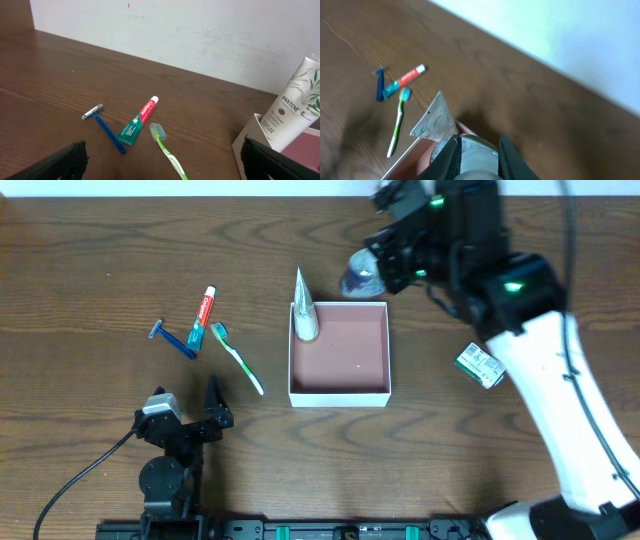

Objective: Pack container
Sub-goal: 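Carry the soap bottle into the box beside the tube and release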

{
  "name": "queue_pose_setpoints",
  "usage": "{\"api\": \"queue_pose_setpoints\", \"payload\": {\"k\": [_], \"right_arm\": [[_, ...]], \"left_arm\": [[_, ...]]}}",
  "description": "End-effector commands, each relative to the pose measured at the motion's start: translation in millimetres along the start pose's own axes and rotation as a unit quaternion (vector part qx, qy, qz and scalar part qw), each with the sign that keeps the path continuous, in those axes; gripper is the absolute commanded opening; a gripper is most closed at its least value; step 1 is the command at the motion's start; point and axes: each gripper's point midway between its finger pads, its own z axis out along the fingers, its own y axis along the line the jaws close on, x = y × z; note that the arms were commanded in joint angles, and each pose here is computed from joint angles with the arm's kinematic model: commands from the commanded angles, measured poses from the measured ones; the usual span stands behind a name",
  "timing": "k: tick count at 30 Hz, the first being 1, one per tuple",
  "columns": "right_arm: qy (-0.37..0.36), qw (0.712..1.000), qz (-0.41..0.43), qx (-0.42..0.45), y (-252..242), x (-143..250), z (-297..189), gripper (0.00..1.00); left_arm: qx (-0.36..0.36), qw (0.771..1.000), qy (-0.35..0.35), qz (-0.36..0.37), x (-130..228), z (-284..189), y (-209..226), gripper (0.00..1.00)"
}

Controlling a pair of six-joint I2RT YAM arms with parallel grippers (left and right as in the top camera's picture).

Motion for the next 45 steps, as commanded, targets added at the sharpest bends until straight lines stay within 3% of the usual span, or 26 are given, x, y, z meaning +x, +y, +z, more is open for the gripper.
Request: {"api": "queue_pose_setpoints", "payload": {"k": [1,8,15,37,45], "right_arm": [[0.034,0.998,0.041,0.040,-6,18,29,0.01],[0.086,0.991,0.080,0.059,-5,49,76,0.01],[0.094,0.989,0.089,0.067,-3,56,98,0.02],[0.101,0.991,-0.011,0.083,18,66,133,0.02],[0.113,0.990,-0.050,0.074,12,87,146,0.01]], "left_arm": [[-0.011,0.999,0.027,0.013,18,1,6,0.98],[-0.011,0.999,0.027,0.013,18,1,6,0.98],[-0.011,0.999,0.027,0.013,18,1,6,0.98],[-0.011,0.999,0.027,0.013,18,1,6,0.98],[-0.011,0.999,0.027,0.013,18,1,6,0.98]]}}
